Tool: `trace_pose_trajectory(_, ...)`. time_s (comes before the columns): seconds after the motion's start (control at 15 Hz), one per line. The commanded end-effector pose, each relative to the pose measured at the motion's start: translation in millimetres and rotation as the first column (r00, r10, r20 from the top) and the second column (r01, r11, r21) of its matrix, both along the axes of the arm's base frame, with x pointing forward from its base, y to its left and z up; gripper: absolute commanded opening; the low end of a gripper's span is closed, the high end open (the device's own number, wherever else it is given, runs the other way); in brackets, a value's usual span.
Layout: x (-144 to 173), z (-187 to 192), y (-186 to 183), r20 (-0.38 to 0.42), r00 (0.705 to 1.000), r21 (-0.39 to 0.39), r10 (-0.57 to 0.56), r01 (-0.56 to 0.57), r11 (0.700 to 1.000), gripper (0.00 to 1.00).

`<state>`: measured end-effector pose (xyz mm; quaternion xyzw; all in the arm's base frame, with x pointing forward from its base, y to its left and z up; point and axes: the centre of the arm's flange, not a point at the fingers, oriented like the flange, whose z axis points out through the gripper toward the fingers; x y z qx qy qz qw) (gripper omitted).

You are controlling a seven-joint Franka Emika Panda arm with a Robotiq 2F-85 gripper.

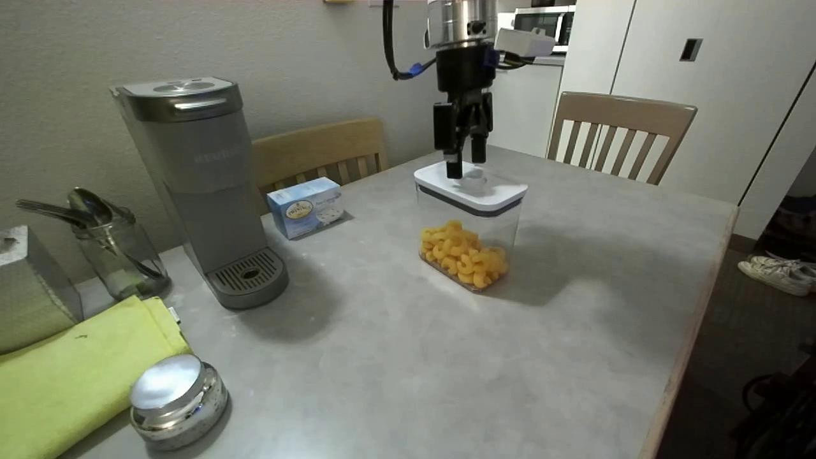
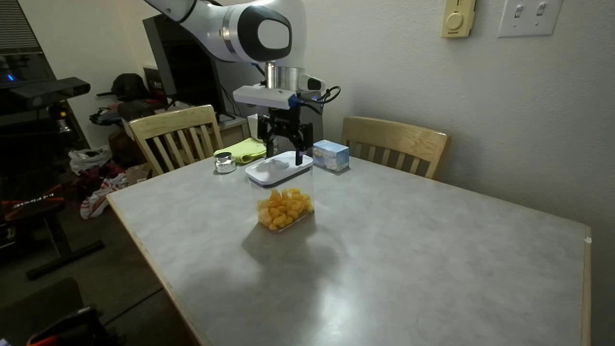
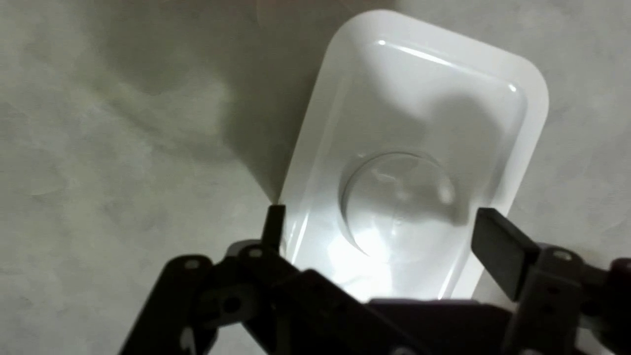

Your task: Press the button on the white lid, pick the lid and put it on the table

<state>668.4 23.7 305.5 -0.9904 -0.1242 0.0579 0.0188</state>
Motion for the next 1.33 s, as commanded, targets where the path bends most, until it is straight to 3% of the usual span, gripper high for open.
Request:
trace_pose_trajectory(0.0, 7.5, -4.6, -2.1, -0.012, 1.0, -0.007, 0.019, -0.019, 1.0, 0.97)
trace_pose_trajectory(0.53, 9.7, -9.5, 2.6, -0.019, 0.999, -0.022, 0.042, -0.043, 0.999, 0.83)
trace_pose_trajectory(0.8, 8.5, -9.6, 10.1, -0.02, 0.998, -0.034, 0.061, -0.062, 0.998, 0.69)
trace_pose_trajectory(0.87, 8.0, -10.5, 12.6, -0.022, 0.998, -0.038, 0.067, -0.067, 0.997, 0.72)
trace_pose_trajectory(1.07, 6.6, -11.2, 18.7, -0.023, 0.996, -0.05, 0.081, -0.082, 0.995, 0.66)
trace_pose_trajectory(1.13, 6.3, -11.8, 20.7, -0.023, 0.996, -0.053, 0.084, -0.085, 0.995, 0.68)
trace_pose_trajectory(1.2, 6.1, -12.1, 22.6, -0.023, 0.996, -0.054, 0.087, -0.088, 0.995, 0.64)
trace_pose_trajectory(1.27, 6.0, -12.3, 24.3, -0.023, 0.996, -0.056, 0.089, -0.09, 0.994, 0.46)
